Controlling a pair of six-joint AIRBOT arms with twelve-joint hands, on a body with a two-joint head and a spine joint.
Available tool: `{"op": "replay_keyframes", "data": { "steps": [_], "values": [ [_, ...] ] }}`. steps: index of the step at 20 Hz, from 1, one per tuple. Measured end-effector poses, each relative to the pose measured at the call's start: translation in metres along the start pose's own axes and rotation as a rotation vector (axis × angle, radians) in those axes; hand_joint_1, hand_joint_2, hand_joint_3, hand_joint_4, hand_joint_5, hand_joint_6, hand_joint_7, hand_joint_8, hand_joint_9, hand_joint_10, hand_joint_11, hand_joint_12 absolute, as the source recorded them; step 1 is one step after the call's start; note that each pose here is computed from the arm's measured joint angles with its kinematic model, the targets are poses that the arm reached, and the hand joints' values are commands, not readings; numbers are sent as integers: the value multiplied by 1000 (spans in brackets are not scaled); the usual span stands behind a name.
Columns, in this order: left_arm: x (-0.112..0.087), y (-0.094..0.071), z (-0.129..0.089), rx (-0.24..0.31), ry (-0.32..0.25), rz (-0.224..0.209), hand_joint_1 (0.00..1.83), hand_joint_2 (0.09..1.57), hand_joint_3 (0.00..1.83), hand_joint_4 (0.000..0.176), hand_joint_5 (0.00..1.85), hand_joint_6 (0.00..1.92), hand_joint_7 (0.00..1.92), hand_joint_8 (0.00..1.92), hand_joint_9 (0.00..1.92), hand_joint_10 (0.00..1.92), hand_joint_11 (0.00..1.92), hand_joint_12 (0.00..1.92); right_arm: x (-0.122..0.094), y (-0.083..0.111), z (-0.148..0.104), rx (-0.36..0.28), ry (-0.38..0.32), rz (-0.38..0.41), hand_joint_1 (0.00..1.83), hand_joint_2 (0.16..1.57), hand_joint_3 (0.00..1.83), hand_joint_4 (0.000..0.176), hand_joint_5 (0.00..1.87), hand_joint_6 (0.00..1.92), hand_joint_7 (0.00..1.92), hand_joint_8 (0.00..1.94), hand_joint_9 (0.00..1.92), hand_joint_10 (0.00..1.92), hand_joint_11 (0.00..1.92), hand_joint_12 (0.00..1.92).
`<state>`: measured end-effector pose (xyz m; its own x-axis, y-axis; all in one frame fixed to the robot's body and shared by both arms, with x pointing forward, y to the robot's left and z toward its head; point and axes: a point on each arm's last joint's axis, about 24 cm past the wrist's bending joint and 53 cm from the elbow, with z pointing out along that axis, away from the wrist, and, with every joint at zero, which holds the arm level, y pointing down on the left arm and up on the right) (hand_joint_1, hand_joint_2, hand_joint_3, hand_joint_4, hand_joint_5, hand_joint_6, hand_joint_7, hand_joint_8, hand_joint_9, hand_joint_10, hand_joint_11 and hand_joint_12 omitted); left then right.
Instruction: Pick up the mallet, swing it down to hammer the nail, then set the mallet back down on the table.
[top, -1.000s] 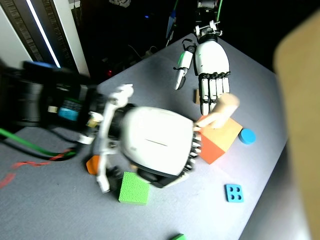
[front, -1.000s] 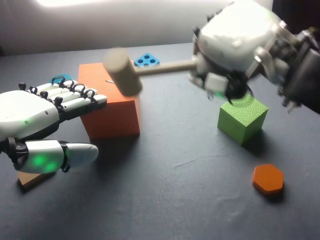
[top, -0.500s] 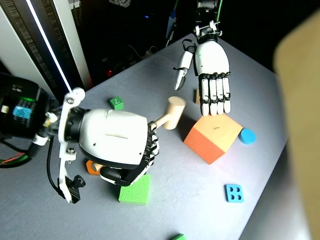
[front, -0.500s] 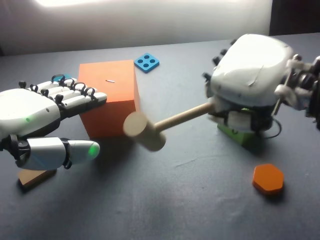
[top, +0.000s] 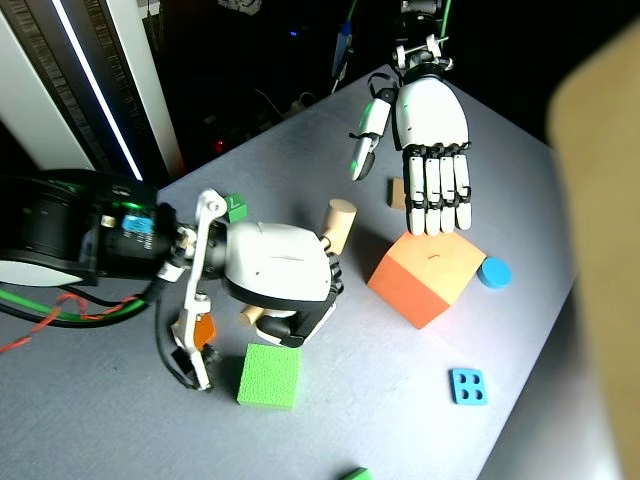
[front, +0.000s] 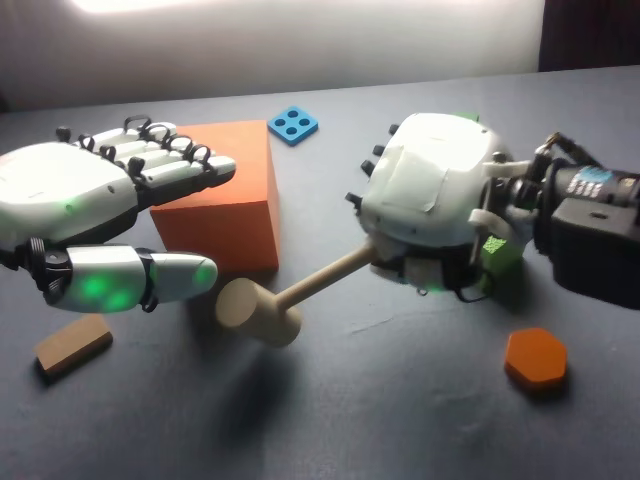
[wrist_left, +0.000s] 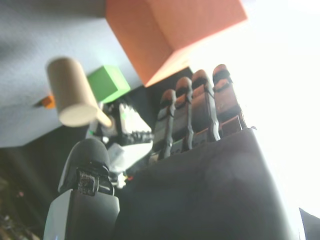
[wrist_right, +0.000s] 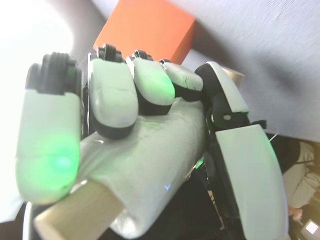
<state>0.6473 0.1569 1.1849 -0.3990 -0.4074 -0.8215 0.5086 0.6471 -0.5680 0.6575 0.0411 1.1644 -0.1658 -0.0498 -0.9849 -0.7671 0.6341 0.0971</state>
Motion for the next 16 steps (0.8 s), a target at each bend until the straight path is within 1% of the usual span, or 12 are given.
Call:
{"op": "replay_keyframes", "data": {
  "steps": [2,3,4,5,6,9,10,11,12,13,14,16],
  "values": [
    [-6,-4,-3,7,3,15,0,1308,1,0,86,6,98,2,63,1,3,1,5,6,5,-11,4,6,399,1568,4,0,1220,1921,1396,1941,1515,1921,1694,1921],
    [-11,-8,-4,15,-3,25,0,1311,2,0,82,3,90,0,54,0,0,0,11,9,8,-17,13,10,321,1549,0,0,1200,1921,1319,1941,1445,1921,1605,1921],
    [-16,-11,-6,19,-10,32,0,1303,0,0,92,7,108,8,74,9,14,6,19,14,10,-25,26,16,261,1506,0,0,1140,1921,1209,1941,1298,1921,1416,1921],
    [-19,-11,-9,19,-13,40,0,1303,0,0,103,11,121,12,91,15,26,11,21,14,11,-26,28,19,255,1492,0,0,1111,1921,1177,1941,1262,1921,1370,1921],
    [-23,-16,-11,28,-14,60,0,1304,0,0,106,11,123,12,94,15,28,13,22,14,13,-26,26,10,265,1476,0,0,1070,1921,1133,1941,1215,1921,1315,1921],
    [-32,-27,-13,58,-8,83,0,1309,1,0,90,3,105,3,70,3,5,2,26,18,15,-32,24,-10,336,1430,0,0,877,1921,985,1941,1064,1921,1160,1921],
    [-33,-29,-13,64,-5,85,0,1309,1,0,90,3,105,3,70,3,5,2,29,20,16,-36,29,-16,336,1430,0,0,877,1921,985,1941,1064,1921,1160,1921],
    [-32,-33,-12,73,3,98,0,1312,2,0,91,3,103,1,65,0,0,0,31,22,16,-39,34,-27,373,1421,0,0,739,1906,850,1941,909,1921,974,1921],
    [-32,-34,-11,77,6,102,0,1312,2,0,91,3,103,1,65,0,0,0,32,22,16,-40,35,-29,373,1421,0,0,739,1906,850,1941,909,1921,974,1921],
    [-31,-38,-11,83,5,101,0,1310,1,0,94,3,103,1,65,1,4,2,31,22,16,-40,34,-33,347,1424,0,0,702,1825,821,1861,849,1911,887,1894],
    [-32,-42,-11,93,3,100,0,1304,0,0,95,3,106,2,73,4,11,5,31,22,16,-41,34,-40,403,1394,0,0,745,1459,868,1513,877,1564,830,1649],
    [-30,-46,-11,100,5,90,0,1303,0,0,95,3,107,2,74,4,12,5,31,23,17,-42,34,-43,413,1387,0,0,761,1394,885,1458,892,1514,839,1616]
  ]
}}
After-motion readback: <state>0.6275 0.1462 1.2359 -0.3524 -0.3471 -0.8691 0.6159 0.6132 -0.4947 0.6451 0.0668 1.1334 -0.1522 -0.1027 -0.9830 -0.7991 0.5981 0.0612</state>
